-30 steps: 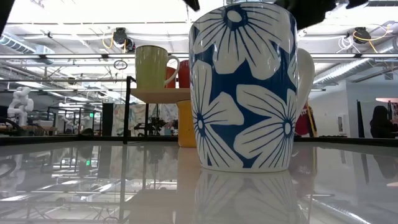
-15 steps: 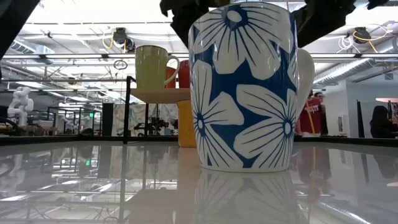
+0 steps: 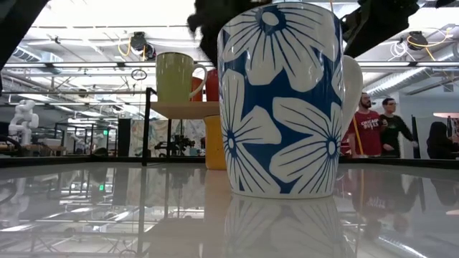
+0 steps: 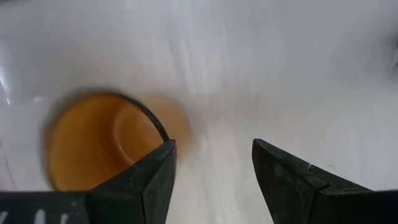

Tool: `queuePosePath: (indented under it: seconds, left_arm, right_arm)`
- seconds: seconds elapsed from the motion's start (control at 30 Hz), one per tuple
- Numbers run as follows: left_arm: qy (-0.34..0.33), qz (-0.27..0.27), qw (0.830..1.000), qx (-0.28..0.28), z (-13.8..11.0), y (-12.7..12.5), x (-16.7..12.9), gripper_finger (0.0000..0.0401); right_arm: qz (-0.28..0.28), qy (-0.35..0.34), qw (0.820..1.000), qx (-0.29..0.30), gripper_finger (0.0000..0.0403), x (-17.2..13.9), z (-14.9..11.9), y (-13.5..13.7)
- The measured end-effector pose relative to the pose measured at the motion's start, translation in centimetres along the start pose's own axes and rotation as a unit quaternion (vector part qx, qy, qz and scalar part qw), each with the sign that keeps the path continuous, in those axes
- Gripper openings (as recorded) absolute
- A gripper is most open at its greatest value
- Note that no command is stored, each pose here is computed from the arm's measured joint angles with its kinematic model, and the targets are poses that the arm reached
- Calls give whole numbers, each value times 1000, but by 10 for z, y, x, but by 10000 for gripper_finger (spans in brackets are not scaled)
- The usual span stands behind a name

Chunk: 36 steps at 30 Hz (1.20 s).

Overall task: Place coffee mugs
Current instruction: Put the yellow mug on the shelf

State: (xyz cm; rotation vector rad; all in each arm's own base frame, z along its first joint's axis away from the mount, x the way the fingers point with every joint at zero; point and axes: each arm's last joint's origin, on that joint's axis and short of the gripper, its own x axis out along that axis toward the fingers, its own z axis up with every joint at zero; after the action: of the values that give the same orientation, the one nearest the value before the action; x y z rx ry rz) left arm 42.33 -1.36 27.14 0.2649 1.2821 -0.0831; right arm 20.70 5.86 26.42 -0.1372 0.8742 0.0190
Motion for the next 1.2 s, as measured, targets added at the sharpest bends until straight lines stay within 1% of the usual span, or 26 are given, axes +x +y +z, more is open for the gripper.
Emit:
queuePosePath:
  seconds: [0.03, 0.23, 0.33, 0.43, 0.57, 0.73, 0.87, 0.93, 1.03, 1.2]
  left_arm:
    - [13, -2, 1000, 1, -4, -1, 8, 216]
    - [38, -1, 999, 0, -21, -6, 47, 216]
    - [33, 19, 999, 2, -23, -7, 56, 216]
    - [35, 35, 999, 8, -23, -6, 56, 216]
    - [29, 40, 999, 15, -23, -5, 52, 216]
    - [0, 49, 999, 13, -24, -3, 26, 216]
    - [-41, 65, 997, -3, -23, 8, 9, 216]
    - [-61, 49, 997, -12, -22, 17, 9, 216]
    - [-63, 5, 998, -13, -24, 26, 17, 216]
    - [-43, -2, 999, -17, -29, 37, 36, 216]
  right_arm:
    - [2, -1, 1000, -2, 0, 0, 0, 1]
    - [4, -2, 1000, -8, 0, -1, 0, 4]
    - [-4, -3, 1000, -9, 0, -1, 0, 3]
    - [-16, -5, 1000, -10, 0, -1, 0, 3]
    - [-22, -5, 1000, -15, 0, -1, 0, 2]
    - [-22, -6, 1000, -16, 0, -1, 0, 2]
    - [-22, -6, 1000, -18, 0, -1, 0, 2]
    - [-22, -6, 1000, -18, 0, -1, 0, 2]
    - [-22, -8, 1000, -17, 0, -1, 1, 2]
    - [-21, -9, 1000, -16, 0, -1, 1, 2]
